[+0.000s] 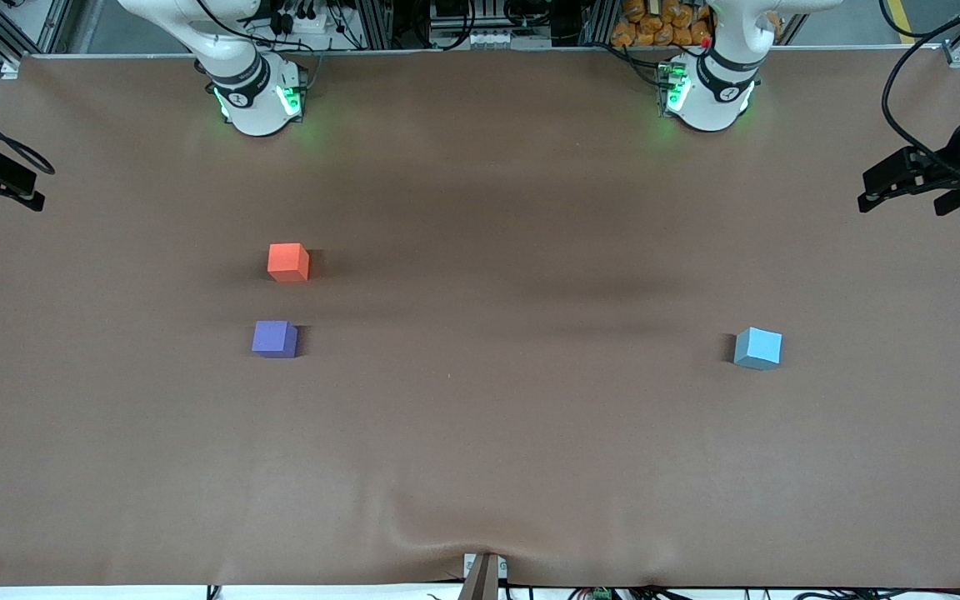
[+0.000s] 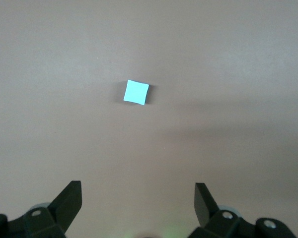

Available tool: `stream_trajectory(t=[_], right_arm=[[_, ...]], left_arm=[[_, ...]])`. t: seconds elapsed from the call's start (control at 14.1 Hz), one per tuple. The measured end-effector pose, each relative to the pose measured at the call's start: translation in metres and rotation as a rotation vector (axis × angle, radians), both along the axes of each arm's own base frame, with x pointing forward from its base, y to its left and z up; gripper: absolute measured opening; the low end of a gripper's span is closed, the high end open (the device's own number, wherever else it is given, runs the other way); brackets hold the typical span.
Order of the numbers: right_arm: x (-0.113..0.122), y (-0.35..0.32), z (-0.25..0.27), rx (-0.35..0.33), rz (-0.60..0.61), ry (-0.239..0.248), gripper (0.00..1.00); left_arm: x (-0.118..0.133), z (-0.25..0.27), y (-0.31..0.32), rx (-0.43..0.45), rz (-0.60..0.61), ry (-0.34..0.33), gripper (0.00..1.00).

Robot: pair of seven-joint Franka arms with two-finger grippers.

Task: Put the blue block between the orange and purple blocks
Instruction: 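Reach the left gripper down to the light-blue cube and grasp it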

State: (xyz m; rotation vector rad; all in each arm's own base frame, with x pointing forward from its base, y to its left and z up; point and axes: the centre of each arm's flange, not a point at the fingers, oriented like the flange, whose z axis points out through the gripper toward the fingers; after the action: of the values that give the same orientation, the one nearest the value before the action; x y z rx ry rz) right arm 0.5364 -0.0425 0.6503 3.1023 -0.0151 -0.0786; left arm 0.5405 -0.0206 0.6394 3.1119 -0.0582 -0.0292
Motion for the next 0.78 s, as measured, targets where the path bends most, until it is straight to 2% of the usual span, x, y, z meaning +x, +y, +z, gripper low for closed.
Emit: stream_trajectory(t=[0.28, 0.43, 0.57, 0.78], right_arm=[[0.000, 0.000, 0.000, 0.001, -0.001, 0.000, 1.00], [0.000, -0.001, -0.001, 0.001, -0.002, 0.001, 1.00], [0.000, -0.001, -0.001, 0.001, -0.002, 0.002, 1.00], [0.000, -0.001, -0.002, 0.002, -0.003, 0.003, 1.00]], left_arm=[[0.001, -0.006, -0.002, 0.000, -0.040, 0.023, 1.00], [0.011, -0.029, -0.009, 0.007, -0.053, 0.068, 1.00], [0.035, -0.081, -0.025, 0.053, -0.049, 0.132, 1.00], [0.081, -0.183, -0.033, 0.103, 0.000, 0.178, 1.00]])
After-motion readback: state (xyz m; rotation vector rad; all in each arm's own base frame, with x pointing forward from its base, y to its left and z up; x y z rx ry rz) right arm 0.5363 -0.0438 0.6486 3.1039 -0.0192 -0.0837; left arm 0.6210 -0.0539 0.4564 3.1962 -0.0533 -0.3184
